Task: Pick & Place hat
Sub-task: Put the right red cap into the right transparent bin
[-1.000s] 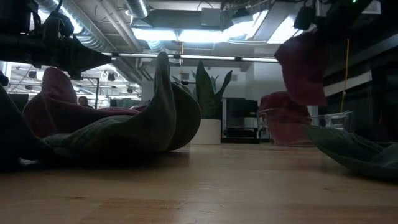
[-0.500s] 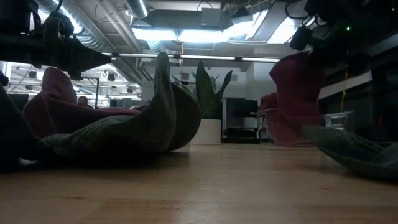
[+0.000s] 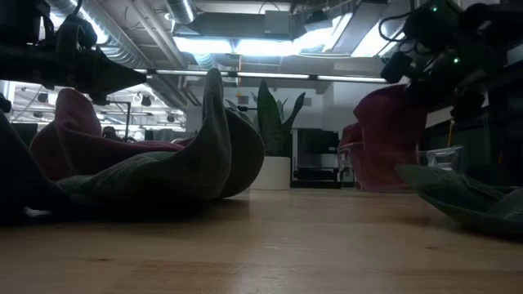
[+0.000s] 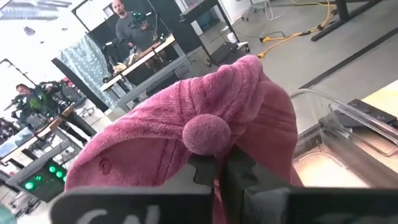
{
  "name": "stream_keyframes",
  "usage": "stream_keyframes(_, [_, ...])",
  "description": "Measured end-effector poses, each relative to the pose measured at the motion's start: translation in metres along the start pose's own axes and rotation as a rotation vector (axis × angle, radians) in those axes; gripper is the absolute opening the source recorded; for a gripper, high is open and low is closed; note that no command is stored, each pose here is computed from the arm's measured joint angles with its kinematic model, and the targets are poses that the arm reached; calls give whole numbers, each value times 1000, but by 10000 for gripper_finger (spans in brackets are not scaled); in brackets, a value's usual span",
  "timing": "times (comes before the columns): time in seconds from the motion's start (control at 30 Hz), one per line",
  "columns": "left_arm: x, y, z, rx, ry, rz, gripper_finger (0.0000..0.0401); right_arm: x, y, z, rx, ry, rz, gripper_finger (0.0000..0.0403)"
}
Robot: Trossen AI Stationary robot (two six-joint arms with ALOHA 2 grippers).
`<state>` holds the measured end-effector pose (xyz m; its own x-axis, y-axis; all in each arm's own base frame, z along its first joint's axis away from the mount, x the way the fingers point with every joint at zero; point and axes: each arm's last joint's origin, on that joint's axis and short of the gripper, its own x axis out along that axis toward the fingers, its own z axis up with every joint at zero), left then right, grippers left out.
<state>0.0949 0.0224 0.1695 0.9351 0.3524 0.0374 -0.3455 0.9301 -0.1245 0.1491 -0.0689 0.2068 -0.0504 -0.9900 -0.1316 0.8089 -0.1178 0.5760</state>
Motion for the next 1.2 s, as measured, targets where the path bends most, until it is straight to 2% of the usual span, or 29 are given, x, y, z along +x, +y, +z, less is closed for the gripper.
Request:
stream_keyframes(0.37, [0, 0, 0, 0, -1, 0, 4, 13, -4, -12, -32, 45, -34, 4])
stream_keyframes(0.7, [0, 0, 0, 0, 0, 0, 4, 22, 2, -26, -19, 137, -5, 7])
stream_keyframes(1.0, [0, 0, 0, 0, -1, 0, 4, 29, 2, -27, -139, 131, -13, 10])
stream_keyframes(1.2, [0, 0, 0, 0, 0, 0, 4, 31, 3, -26, -231, 149, 4, 27])
